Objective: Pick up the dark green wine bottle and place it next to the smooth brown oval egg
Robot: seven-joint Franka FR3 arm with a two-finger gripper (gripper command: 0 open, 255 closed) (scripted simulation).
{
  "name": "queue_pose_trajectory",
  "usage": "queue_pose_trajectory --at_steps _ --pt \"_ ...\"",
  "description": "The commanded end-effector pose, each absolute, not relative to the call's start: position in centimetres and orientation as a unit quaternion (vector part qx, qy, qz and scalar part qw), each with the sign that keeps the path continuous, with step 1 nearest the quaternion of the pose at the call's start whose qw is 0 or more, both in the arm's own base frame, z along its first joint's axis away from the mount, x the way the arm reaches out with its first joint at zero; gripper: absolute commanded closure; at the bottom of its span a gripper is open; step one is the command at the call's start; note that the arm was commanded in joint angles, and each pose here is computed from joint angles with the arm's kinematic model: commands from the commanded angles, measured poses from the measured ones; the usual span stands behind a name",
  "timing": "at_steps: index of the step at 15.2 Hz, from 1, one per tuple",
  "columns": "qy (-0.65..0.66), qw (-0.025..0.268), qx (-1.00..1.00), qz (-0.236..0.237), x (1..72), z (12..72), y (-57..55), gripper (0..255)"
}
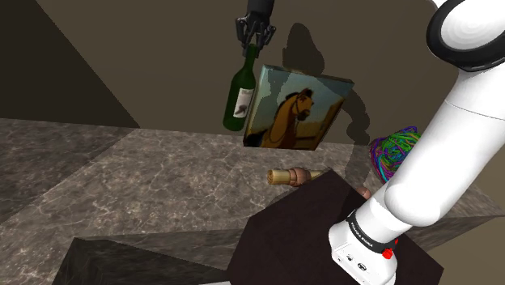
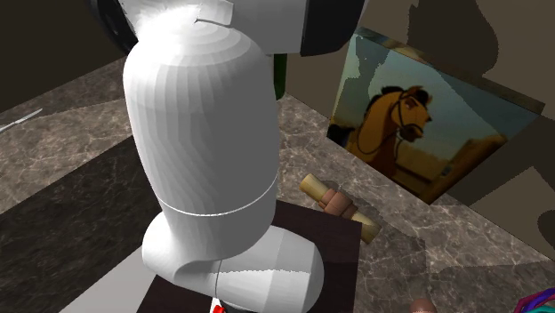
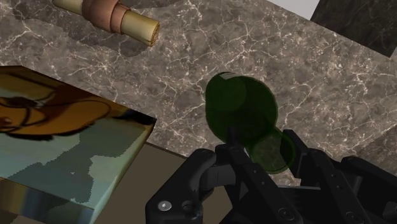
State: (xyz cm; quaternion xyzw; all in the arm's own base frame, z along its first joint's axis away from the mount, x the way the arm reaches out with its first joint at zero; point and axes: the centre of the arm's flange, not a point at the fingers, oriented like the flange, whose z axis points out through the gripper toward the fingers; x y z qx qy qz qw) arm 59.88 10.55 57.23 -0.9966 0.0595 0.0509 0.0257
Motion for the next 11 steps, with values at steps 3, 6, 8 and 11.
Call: queue_pose_trajectory --at_steps 3,6,8,11 --pt "0.06 0.026 -0.997 0.051 59.9 59.4 10.6 255" --pt "0.06 0.026 -0.997 0.051 59.9 61.0 10.6 255" --pt "0.06 0.026 -0.997 0.051 59.9 62.0 10.6 255" --pt "0.06 0.026 -0.997 0.051 59.9 63.6 10.6 255"
